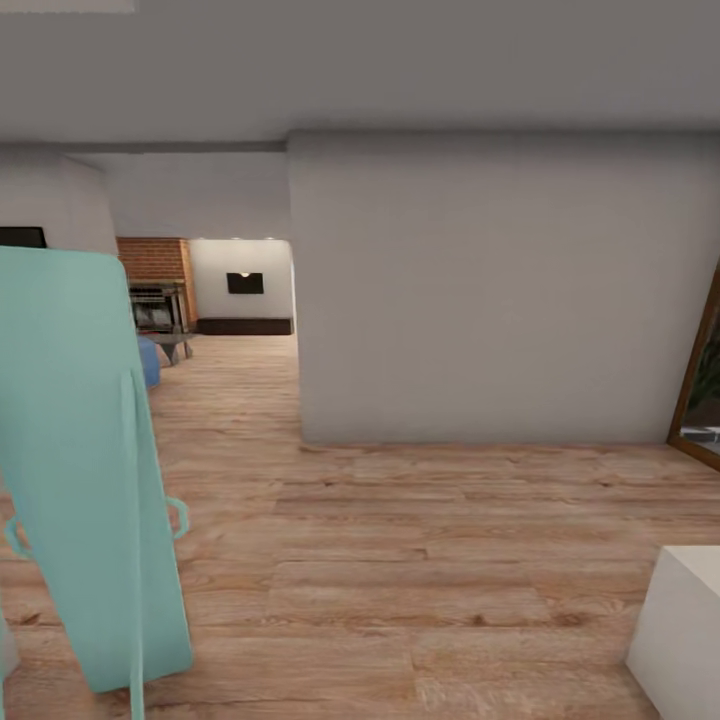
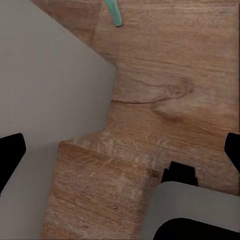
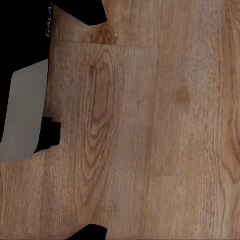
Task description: Move the two storage containers from the living room to the garage. In the garage, place one container on the floor and stack the other container on top of it (either order is fine).
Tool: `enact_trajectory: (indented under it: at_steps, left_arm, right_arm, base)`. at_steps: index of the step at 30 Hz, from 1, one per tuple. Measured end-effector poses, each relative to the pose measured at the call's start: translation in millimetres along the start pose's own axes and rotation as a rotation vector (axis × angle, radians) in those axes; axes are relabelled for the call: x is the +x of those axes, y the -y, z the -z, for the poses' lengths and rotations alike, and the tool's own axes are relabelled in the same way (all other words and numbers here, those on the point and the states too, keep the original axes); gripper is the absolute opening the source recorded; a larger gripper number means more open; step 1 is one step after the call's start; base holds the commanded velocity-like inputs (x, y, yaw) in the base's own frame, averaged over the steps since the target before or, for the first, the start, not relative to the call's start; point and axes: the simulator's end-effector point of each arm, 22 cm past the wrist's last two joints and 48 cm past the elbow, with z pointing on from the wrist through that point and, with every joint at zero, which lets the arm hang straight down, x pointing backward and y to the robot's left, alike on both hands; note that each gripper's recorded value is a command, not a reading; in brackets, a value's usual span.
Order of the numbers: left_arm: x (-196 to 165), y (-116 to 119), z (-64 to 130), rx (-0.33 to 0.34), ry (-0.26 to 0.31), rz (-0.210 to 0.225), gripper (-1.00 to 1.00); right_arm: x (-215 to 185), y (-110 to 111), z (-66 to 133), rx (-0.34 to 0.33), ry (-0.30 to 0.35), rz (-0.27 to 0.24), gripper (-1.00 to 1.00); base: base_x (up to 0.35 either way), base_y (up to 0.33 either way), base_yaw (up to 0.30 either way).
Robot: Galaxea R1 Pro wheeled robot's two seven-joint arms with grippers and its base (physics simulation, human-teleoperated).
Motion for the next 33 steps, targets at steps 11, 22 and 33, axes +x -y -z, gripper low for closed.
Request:
enact_trajectory:
  at_steps: [11,22,33]
  left_arm:
    - [0.1,0.1,0.0,0.000,0.000,0.000,1.00]
    - [0.4,-0.6,-0.1,-0.001,-0.001,0.000,1.00]
    - [0.4,-0.1,0.0,0.000,-0.001,0.000,1.00]
  right_arm:
    - [0.1,1.4,0.0,0.002,0.000,-0.002,1.00]
    - [0.3,1.4,0.0,0.002,-0.001,-0.003,1.00]
    - [0.4,2.4,0.0,0.004,-0.001,-0.004,1.00]
  base:
    - [0.341,0.000,0.000]
    - [0.341,0.000,0.000]
    - [0.341,0.000,0.000]
